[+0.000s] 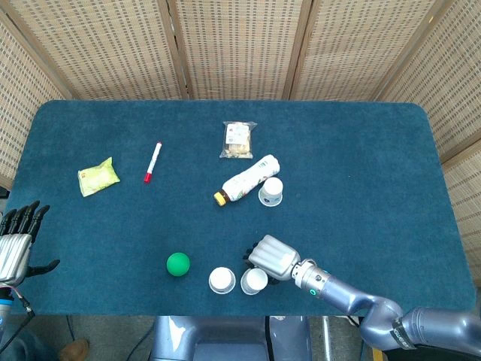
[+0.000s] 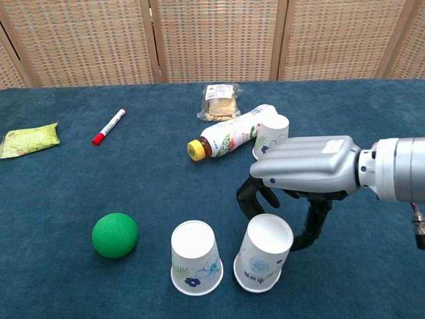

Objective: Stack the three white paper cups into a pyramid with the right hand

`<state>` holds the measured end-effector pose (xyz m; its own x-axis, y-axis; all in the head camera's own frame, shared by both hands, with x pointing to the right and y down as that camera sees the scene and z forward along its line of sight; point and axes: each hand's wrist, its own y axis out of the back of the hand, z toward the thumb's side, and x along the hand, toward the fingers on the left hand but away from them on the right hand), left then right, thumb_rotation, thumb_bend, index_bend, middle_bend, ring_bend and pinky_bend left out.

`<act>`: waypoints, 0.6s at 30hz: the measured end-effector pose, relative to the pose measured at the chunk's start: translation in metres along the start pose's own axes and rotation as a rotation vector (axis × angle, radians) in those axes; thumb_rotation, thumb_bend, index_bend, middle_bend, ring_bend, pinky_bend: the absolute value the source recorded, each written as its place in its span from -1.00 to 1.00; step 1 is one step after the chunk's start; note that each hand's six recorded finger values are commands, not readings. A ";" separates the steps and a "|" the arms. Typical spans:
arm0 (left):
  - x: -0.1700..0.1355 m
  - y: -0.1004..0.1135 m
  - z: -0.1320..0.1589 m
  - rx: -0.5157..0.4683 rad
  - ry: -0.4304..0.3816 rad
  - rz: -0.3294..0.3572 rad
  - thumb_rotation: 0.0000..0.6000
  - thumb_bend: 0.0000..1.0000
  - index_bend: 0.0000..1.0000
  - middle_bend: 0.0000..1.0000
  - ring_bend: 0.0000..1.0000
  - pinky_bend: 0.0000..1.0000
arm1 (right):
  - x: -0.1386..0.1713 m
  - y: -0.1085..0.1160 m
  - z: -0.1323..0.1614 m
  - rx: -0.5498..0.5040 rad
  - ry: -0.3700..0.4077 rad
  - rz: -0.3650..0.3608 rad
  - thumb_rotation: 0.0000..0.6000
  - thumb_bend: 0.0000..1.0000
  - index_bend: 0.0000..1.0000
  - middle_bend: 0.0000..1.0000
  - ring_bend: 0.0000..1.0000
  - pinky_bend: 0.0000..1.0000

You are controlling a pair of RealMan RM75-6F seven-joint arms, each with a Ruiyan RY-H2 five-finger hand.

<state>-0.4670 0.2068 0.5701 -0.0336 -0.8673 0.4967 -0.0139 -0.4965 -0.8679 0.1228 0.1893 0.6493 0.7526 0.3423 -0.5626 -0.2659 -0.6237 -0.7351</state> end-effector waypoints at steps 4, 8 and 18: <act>0.000 0.000 0.000 -0.001 0.000 -0.002 1.00 -1.00 -1.00 -1.00 -1.00 -1.00 | -0.007 -0.001 0.006 0.007 0.006 -0.016 1.00 -0.59 -0.10 -0.04 -0.04 0.17; 0.000 0.001 -0.001 -0.005 0.003 0.002 1.00 -1.00 -1.00 -1.00 -1.00 -1.00 | -0.010 -0.002 0.007 0.026 0.002 -0.019 1.00 -1.00 -0.79 -0.65 -0.54 -0.39; 0.000 0.002 -0.005 -0.014 0.014 0.002 1.00 -1.00 -1.00 -1.00 -1.00 -1.00 | 0.017 0.027 0.002 0.049 -0.034 -0.066 1.00 -1.00 -1.00 -0.96 -0.82 -0.71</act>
<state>-0.4716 0.2055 0.5680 -0.0474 -0.8678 0.4946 -0.0278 -0.4938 -0.8691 0.1270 0.1793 0.6193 0.7484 0.4057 -0.5246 -0.2466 -0.5641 -0.7880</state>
